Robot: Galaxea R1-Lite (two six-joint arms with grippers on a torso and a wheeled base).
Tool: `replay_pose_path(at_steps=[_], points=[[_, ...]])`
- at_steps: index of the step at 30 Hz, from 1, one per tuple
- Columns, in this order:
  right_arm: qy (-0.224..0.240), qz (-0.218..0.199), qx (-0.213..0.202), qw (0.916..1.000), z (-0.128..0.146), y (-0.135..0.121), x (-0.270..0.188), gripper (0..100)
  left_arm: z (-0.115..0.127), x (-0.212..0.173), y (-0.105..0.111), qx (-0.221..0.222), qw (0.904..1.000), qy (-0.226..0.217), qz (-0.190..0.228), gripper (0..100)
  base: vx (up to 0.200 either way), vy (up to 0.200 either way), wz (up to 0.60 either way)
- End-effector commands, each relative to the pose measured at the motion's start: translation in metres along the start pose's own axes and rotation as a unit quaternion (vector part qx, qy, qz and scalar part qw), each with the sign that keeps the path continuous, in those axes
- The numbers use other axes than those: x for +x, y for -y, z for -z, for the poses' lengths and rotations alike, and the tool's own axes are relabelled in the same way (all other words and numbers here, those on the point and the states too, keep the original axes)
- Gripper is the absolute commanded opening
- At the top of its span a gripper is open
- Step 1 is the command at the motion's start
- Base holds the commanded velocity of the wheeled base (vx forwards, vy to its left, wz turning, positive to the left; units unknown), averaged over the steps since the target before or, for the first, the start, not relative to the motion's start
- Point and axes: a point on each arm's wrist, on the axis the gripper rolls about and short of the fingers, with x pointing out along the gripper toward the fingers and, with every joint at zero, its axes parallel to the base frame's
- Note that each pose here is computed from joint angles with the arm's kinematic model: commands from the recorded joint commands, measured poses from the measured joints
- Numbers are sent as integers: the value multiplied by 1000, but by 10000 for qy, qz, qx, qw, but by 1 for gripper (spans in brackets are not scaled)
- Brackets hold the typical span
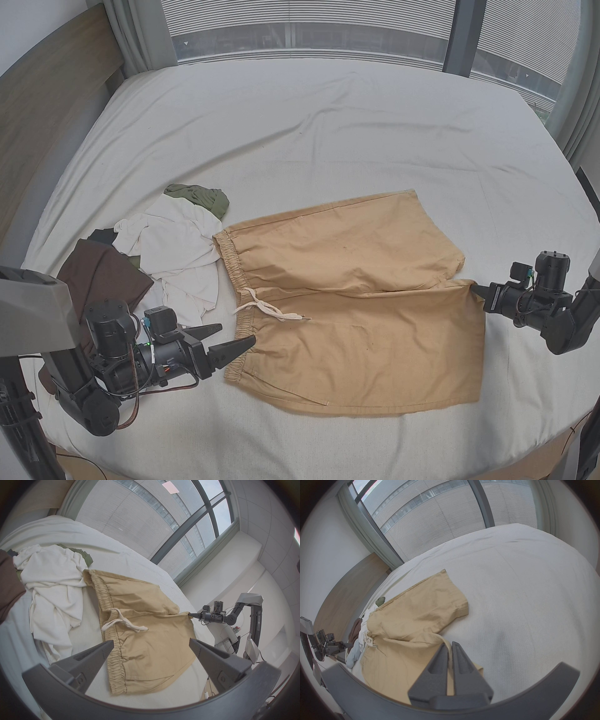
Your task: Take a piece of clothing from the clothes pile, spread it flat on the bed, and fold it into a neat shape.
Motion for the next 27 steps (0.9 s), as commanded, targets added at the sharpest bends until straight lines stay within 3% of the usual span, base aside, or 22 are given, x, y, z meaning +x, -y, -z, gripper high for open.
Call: replay_pose_path(at_steps=[1,5,6,16,27], points=[[-103,25,43,9999,7,4,5,0,6,-1,-1,-76,9999,-114,-31,100,0,0,0],[-80,28,34,10000,6,4,6,0,11,-4,-1,-161,9996,-225,-74,100,0,0,0],[-60,24,33,10000,5,4,6,100,12,-4,-2,-177,9995,-253,-75,100,0,0,0],[334,187,-40,9993,-13,4,0,100,25,-6,-5,-340,9980,-512,-160,100,0,0,0],[552,60,-159,9983,-26,-11,-12,100,43,-8,-9,-554,9942,-874,-302,100,0,0,0]])
